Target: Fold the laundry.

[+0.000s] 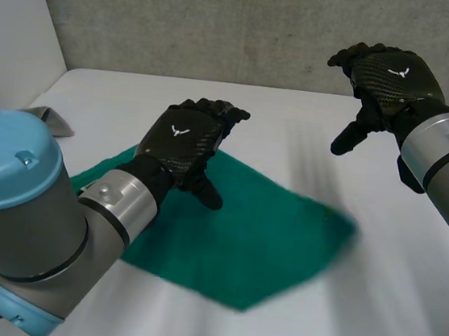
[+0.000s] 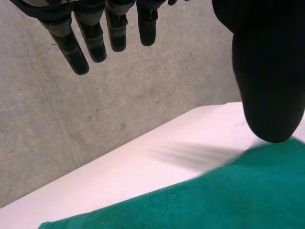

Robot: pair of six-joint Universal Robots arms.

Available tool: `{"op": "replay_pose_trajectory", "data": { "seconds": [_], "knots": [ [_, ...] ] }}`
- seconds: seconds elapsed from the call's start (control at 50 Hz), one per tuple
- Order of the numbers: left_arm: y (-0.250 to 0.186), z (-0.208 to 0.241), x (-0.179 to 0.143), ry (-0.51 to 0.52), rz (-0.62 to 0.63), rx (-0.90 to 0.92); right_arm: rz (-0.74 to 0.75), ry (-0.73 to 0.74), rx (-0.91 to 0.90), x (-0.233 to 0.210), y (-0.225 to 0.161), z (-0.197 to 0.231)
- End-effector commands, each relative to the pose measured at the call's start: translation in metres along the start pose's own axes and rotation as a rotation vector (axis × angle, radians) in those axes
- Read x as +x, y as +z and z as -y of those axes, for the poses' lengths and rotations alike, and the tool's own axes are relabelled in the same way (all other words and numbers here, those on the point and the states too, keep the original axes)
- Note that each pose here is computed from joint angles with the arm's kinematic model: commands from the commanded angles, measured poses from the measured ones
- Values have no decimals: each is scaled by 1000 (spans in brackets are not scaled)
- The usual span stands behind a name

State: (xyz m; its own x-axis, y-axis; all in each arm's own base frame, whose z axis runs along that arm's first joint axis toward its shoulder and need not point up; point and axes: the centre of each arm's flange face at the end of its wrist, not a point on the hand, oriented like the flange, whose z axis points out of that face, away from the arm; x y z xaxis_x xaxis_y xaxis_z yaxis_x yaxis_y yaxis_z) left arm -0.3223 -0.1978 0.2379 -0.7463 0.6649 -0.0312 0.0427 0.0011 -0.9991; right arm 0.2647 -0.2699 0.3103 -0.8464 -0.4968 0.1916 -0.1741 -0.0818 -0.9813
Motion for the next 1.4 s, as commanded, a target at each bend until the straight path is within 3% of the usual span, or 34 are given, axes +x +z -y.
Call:
{"op": "replay_pose_trajectory", "data": {
  "seconds": [0.02, 0.24, 0.42, 0.5, 0.8, 1.4],
  "knots": [
    [16, 6, -58, 76, 157, 4, 25, -68, -31, -5, -1, -6],
    [10, -19, -96, 233, 249, -119, 231, -341, -392, -36, -15, -77],
    [-9, -52, -115, 382, 272, -277, 240, -210, -438, -51, -31, -115],
    [-14, -62, -124, 402, 283, -334, 227, -146, -436, -56, -36, -128],
    [-28, -87, -121, 345, 204, -495, 233, -117, -423, -66, -22, -155],
    [-27, -114, -126, 315, 197, -577, 227, -113, -436, -63, -15, -162]
  ]
}}
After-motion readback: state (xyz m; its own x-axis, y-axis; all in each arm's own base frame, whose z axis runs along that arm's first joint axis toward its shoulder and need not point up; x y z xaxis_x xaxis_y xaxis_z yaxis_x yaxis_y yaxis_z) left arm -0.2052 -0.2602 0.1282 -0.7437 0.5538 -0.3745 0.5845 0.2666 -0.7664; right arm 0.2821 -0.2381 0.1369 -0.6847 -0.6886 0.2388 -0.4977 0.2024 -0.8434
